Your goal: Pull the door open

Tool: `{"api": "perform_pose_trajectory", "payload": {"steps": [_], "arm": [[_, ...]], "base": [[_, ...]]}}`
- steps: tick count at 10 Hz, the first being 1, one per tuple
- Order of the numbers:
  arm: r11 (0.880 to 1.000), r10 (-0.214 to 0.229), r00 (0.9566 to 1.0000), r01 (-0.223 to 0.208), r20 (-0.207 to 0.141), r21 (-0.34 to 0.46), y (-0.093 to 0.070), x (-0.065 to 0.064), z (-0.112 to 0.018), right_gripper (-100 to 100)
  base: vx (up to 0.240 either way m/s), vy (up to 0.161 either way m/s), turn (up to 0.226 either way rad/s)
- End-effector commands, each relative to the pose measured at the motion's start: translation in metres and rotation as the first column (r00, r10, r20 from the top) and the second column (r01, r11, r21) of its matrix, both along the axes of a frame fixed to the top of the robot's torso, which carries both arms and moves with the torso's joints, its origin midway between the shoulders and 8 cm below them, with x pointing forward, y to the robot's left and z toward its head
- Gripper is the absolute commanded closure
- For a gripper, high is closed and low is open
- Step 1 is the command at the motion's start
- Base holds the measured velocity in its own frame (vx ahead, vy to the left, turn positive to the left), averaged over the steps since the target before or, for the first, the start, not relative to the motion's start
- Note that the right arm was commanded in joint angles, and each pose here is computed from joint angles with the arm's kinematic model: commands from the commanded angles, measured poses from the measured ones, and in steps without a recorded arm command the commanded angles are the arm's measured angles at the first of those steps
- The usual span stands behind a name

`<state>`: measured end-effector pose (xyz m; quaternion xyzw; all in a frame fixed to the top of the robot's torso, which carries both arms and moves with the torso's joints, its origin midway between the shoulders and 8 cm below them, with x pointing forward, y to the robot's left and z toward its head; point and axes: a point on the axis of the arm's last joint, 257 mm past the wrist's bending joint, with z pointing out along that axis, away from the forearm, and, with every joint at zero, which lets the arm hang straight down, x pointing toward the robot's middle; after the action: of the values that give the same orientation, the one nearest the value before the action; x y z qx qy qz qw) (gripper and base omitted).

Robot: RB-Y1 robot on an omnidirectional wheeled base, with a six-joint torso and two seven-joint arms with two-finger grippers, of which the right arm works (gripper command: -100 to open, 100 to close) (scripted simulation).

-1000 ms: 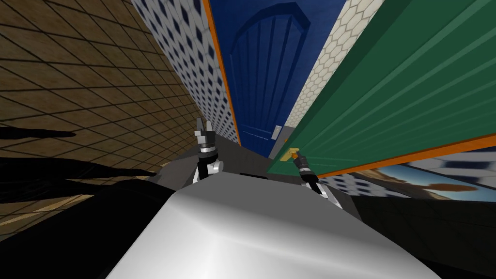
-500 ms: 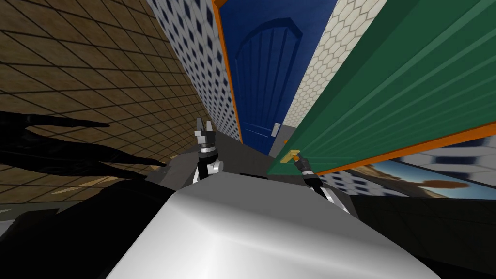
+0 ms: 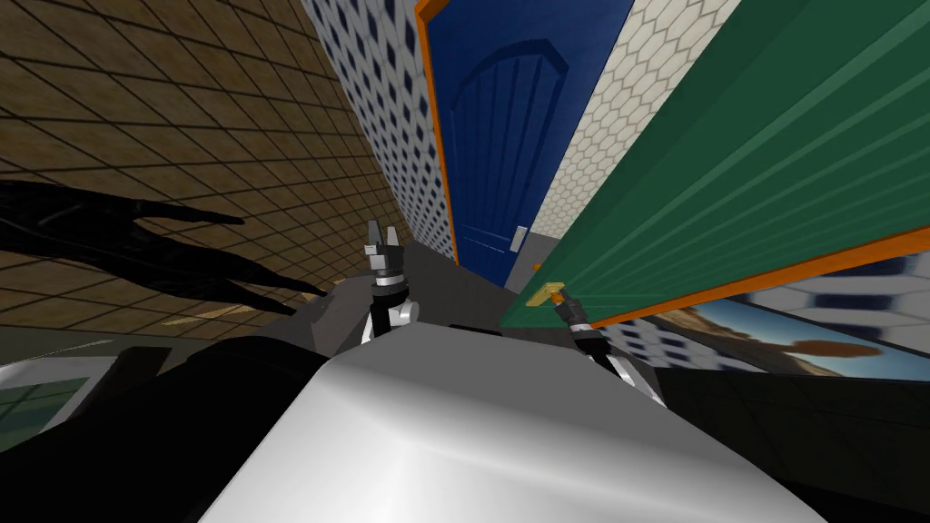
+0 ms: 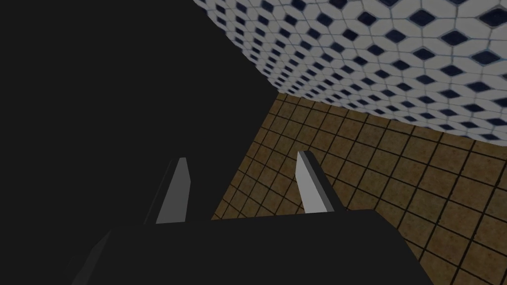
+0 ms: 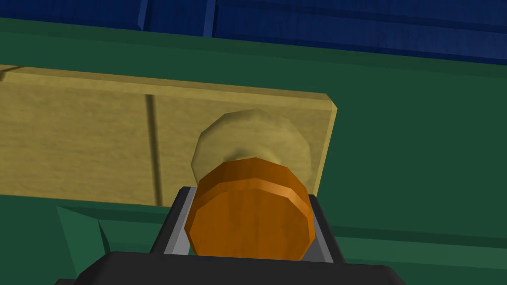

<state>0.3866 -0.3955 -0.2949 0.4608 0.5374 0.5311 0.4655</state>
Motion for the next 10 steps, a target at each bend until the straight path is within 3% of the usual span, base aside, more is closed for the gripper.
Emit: {"api": "perform_pose_trajectory", "payload": {"steps": [1, 7, 8, 10], "arm": [[1.0, 0.024, 0.9997, -0.024, -0.001, 0.004, 0.004, -0.006, -0.002, 100], [0.996, 0.091, 0.9959, -0.091, 0.001, 0.01, 0.004, -0.023, -0.001, 100], [0.997, 0.077, 0.997, -0.077, 0.0, 0.004, 0.0, -0.02, -0.001, 100], [0.995, 0.1, 0.9949, -0.1, -0.001, 0.006, 0.0, -0.026, -0.002, 100]], "base": [[-0.213, -0.104, 0.142], [-0.207, -0.106, 0.137], [-0.106, -0.045, 0.026], [-0.192, -0.092, 0.151]]}}
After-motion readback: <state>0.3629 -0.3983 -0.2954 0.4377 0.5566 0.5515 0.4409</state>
